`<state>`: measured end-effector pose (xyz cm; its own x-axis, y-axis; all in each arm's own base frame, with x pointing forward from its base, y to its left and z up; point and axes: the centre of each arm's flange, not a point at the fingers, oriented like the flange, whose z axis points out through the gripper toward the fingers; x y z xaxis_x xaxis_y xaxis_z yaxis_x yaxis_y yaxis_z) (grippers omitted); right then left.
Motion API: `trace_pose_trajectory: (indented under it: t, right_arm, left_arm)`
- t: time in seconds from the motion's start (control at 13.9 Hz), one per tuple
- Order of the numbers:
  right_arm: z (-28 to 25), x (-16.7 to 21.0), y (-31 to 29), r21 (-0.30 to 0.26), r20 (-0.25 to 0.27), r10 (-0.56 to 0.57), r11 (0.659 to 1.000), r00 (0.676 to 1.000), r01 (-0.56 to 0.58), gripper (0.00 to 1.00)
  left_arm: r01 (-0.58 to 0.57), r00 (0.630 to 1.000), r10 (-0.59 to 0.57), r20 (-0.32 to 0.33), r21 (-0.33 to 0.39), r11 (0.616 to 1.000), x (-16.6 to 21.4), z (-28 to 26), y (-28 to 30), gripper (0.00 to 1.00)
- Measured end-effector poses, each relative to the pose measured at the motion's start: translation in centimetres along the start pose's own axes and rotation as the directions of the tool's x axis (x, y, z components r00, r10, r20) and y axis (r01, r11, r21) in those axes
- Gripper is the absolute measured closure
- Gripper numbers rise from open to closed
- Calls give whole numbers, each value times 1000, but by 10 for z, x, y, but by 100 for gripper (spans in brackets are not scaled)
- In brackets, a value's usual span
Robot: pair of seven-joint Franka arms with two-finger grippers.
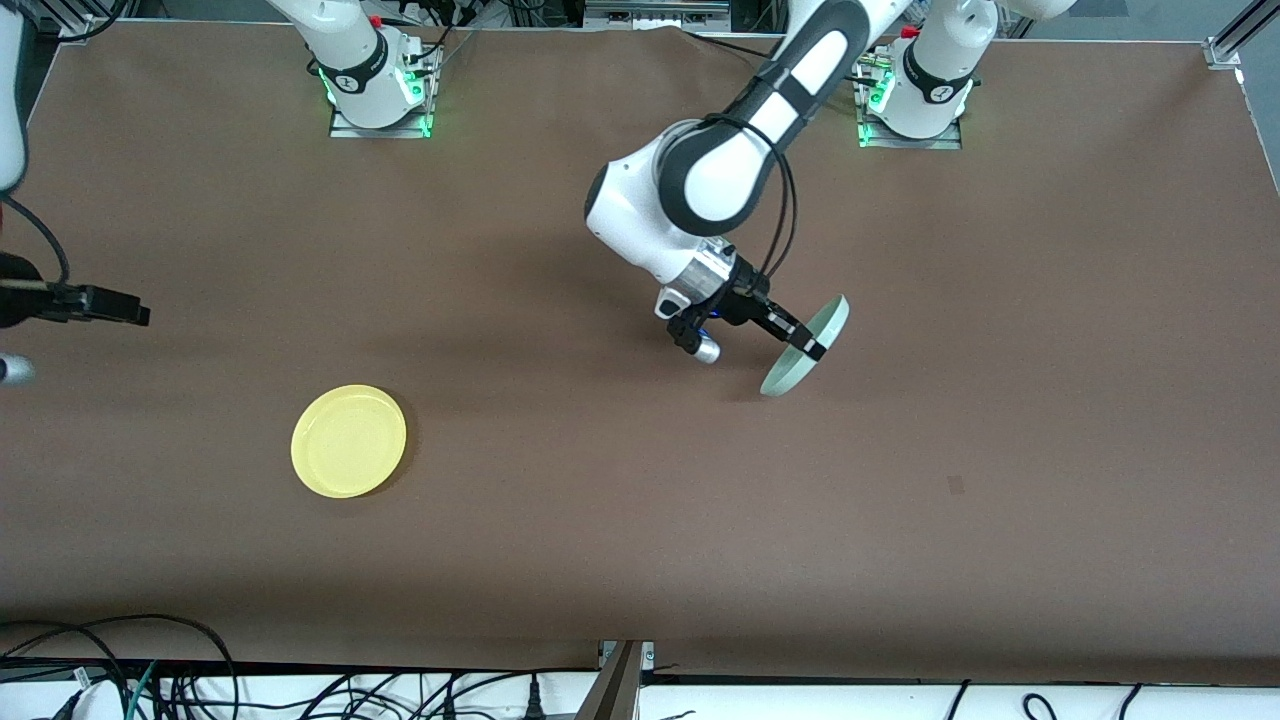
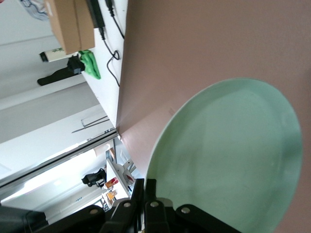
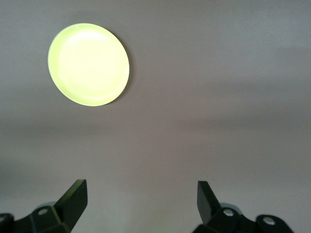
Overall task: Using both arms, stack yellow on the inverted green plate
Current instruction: 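Lift and flip the green plate while the right gripper reaches the yellow plate, then lower the inverted green plate with the left gripper while the right gripper grasps yellow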
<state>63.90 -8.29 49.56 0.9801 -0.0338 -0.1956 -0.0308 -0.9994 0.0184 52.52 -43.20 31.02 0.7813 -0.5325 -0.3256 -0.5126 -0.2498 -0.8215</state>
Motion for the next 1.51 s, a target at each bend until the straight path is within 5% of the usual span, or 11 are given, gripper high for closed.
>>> trace_pose_trajectory:
  t: [0.29,0.65,1.08,1.51]
  right_arm:
    - [97,59,-2,-13,-7,-3,1000,1000,3,0]
    - [206,107,-13,95,-38,45,995,998,-41,0]
    - [258,120,-19,136,-95,95,987,991,-82,0]
    - [279,123,-34,166,-88,106,982,990,-90,0]
  left_arm:
    - [153,988,-152,-40,33,988,6,-25,24,96]
    - [248,966,-243,-84,55,967,6,-50,83,96]
    - [307,948,-294,-121,116,945,2,-67,135,96]
    - [330,939,-313,-144,109,938,-4,-85,150,96]
